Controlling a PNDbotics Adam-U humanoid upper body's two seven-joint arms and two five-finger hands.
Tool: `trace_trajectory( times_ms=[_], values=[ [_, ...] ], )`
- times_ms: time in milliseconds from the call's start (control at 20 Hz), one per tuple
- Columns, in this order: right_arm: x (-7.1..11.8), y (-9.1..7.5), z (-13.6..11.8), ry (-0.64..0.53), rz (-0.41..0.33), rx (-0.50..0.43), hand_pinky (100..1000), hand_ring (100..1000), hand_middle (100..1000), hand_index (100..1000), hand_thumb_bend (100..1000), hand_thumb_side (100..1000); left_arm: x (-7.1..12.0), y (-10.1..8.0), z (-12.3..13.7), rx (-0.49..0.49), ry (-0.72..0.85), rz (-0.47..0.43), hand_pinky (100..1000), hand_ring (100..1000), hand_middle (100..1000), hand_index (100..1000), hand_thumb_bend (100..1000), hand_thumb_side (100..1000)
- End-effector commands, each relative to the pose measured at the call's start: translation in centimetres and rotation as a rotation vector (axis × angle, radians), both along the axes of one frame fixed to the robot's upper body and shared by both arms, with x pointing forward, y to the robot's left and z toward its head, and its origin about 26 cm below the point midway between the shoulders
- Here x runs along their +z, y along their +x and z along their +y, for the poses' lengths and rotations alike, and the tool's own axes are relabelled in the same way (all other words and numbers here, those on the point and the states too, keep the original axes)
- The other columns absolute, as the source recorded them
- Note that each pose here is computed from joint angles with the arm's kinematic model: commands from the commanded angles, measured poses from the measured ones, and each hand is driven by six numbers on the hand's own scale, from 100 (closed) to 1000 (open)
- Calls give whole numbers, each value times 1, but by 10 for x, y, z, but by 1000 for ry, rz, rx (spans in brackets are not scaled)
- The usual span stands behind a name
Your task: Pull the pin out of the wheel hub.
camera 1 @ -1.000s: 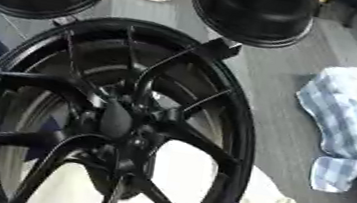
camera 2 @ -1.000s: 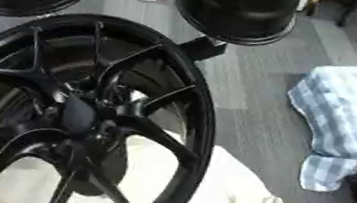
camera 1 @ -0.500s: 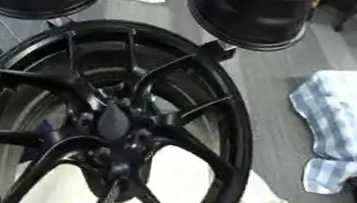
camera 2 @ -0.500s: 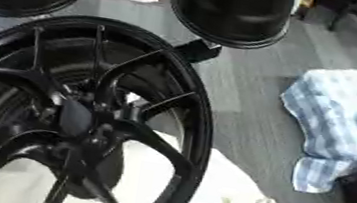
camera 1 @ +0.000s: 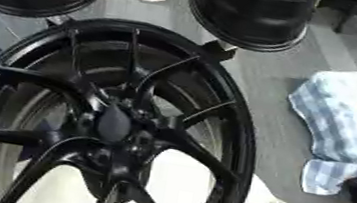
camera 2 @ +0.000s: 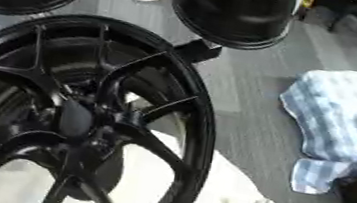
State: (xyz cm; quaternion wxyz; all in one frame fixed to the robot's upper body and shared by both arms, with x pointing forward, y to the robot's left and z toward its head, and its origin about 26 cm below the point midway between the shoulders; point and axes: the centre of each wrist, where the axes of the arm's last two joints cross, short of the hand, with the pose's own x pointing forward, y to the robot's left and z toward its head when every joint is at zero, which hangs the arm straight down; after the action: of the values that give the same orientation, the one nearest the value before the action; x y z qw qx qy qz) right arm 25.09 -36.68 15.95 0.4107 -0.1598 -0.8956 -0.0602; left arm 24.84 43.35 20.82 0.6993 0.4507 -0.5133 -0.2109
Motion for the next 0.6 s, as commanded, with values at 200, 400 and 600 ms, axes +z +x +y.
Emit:
trace_trajectory(
  times_ms=[200, 400, 600],
  values=[
    [11, -1, -1, -23, -34, -5, 754, 736, 668, 585, 230, 479, 9, -3, 3, 41, 36, -48, 965, 915, 834, 904, 485, 784],
    [12, -1, -2, -25, -40, -6, 753, 736, 668, 586, 229, 477, 21, -6, -15, -47, -49, -219, 917, 829, 737, 807, 100, 886],
    [15, 0, -2, -25, -57, 0, 753, 736, 668, 587, 229, 472, 35, 0, -31, -336, -155, -610, 891, 769, 675, 790, 100, 775]
  ],
)
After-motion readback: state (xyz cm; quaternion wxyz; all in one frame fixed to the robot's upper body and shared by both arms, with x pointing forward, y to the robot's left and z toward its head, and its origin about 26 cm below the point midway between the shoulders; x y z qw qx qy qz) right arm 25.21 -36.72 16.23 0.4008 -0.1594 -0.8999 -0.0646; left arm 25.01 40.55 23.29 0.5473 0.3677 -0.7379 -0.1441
